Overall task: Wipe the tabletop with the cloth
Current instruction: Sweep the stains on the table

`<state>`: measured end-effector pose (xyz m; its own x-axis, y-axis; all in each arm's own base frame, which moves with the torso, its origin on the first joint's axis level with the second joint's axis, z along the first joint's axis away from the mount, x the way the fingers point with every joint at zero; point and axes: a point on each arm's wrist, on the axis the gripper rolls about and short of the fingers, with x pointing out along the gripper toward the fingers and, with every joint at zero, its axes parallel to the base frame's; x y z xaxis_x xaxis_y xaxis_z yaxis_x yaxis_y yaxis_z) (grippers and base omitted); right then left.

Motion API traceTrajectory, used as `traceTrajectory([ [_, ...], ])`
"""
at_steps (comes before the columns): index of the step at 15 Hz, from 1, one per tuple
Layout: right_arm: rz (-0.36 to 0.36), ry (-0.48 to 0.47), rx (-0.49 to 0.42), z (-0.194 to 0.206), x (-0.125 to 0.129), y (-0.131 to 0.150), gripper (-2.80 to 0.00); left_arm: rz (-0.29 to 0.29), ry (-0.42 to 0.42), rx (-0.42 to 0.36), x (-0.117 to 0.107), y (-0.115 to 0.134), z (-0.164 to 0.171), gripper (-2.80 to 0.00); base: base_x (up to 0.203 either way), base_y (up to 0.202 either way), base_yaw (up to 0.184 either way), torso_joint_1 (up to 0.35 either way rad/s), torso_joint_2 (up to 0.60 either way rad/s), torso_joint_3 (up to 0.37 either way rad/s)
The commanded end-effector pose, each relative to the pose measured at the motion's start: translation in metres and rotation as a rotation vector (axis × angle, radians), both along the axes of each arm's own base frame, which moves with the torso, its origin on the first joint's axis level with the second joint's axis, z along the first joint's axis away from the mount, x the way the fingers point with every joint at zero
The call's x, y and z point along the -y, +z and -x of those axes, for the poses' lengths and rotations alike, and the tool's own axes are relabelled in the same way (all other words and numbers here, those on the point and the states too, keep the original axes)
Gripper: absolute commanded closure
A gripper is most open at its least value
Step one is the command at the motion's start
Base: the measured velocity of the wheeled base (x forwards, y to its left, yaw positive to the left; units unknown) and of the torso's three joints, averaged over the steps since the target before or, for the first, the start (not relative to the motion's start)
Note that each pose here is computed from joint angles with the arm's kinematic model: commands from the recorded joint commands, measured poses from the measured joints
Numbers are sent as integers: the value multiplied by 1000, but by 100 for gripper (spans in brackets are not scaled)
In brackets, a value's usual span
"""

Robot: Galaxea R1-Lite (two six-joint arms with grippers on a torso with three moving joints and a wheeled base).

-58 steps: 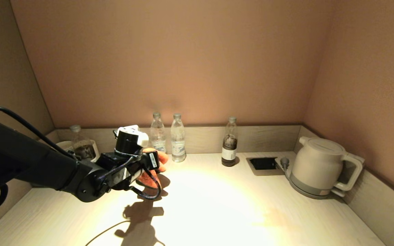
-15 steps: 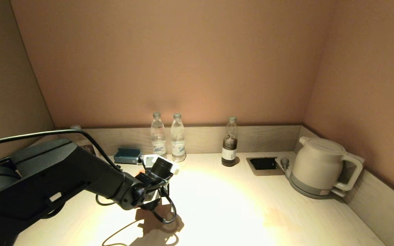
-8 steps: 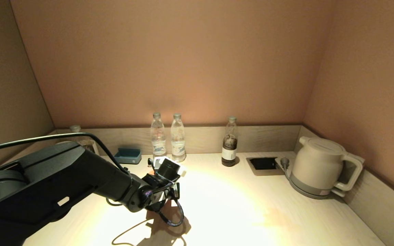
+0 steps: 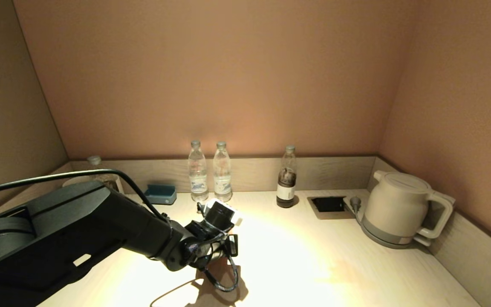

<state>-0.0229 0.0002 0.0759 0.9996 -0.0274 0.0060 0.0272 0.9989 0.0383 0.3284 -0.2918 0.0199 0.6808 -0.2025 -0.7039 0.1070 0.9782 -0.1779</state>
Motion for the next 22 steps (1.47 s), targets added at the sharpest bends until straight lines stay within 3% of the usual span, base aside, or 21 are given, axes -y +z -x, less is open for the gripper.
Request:
traceTrajectory([
  [1,0,0,-1,0,0,0,0,34,-41,1,9,10,11,0,0,0,0,0,0,0],
  [7,0,0,-1,0,0,0,0,92,-149,-27,17,30,36,0,0,0,0,0,0,0],
  [12,0,0,-1,0,0,0,0,201,-236,-123,15,40,47,0,0,0,0,0,0,0],
  [18,1,0,0,0,0,0,0,126,-229,-226,-1,43,61,0,0,0,0,0,0,0],
  [22,0,0,-1,0,0,0,0,91,-122,-284,-26,57,61,0,0,0,0,0,0,0],
])
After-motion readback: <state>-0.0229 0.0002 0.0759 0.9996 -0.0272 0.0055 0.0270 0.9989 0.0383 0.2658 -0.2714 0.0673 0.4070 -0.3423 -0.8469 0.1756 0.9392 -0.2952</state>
